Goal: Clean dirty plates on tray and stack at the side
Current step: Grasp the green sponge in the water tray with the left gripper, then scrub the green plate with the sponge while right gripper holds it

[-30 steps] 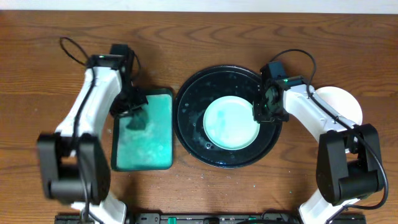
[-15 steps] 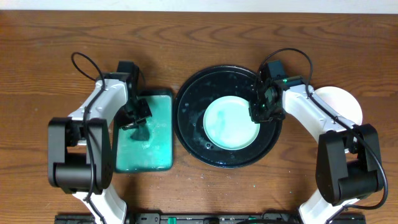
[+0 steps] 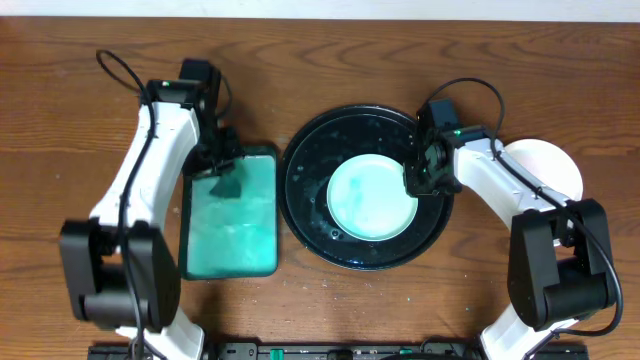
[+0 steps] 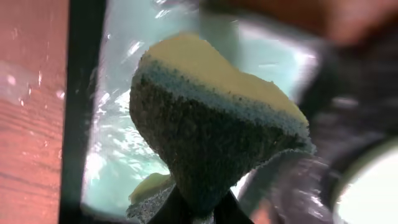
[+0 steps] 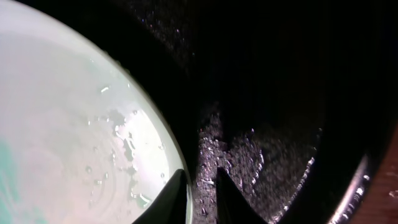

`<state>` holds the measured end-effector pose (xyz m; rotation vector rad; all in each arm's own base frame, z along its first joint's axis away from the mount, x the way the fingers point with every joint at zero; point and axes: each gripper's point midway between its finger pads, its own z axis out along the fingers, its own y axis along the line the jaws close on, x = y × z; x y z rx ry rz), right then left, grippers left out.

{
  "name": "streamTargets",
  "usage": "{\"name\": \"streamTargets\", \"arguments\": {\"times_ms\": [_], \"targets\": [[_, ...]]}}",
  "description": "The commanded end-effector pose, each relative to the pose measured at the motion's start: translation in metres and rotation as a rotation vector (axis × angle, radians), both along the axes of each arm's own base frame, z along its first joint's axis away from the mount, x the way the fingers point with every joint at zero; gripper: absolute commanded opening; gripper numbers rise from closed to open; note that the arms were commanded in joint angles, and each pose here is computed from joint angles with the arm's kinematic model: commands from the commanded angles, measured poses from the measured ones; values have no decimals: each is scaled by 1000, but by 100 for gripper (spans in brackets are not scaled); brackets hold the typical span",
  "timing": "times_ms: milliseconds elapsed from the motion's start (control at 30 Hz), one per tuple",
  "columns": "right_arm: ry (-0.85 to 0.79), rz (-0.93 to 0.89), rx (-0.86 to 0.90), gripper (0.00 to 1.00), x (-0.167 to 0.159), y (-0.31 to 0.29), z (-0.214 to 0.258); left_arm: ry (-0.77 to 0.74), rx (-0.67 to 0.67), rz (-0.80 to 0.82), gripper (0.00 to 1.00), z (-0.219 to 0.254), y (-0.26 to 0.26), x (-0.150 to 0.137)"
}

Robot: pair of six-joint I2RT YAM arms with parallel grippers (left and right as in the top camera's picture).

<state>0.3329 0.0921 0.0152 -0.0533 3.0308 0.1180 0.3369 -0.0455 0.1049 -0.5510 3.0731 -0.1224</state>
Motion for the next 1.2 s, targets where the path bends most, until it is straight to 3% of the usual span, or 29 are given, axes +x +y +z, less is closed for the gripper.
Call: {"name": "streamTargets", "arguments": {"times_ms": [0, 133, 200, 233, 533, 800, 933, 1067, 1167], "targets": [[4, -14, 20, 15, -7, 0, -7, -123, -91, -82, 7, 41, -44, 9], [0, 96, 211, 19, -13, 31, -12, -153, -153, -89, 7, 39, -95, 11], [9, 82, 202, 11, -16, 28, -15, -165, -168, -104, 7, 35, -115, 11], [15, 68, 195, 2, -18, 27, -17, -173, -176, -117, 7, 33, -126, 12], [46, 0, 179, 1, -24, 23, -20, -164, -235, -242, 8, -18, -231, 0], [49, -4, 179, 1, -24, 24, -20, 12, -305, -366, 8, -94, -275, -30], [51, 7, 179, 1, -26, 27, -20, 85, -261, -320, 7, -116, -254, -30], [51, 16, 179, 1, -27, 30, -20, 81, 10, -202, 8, -109, -178, -3], [42, 16, 177, 1, -25, 29, -20, 61, 152, -285, 7, -101, -141, 10]]}}
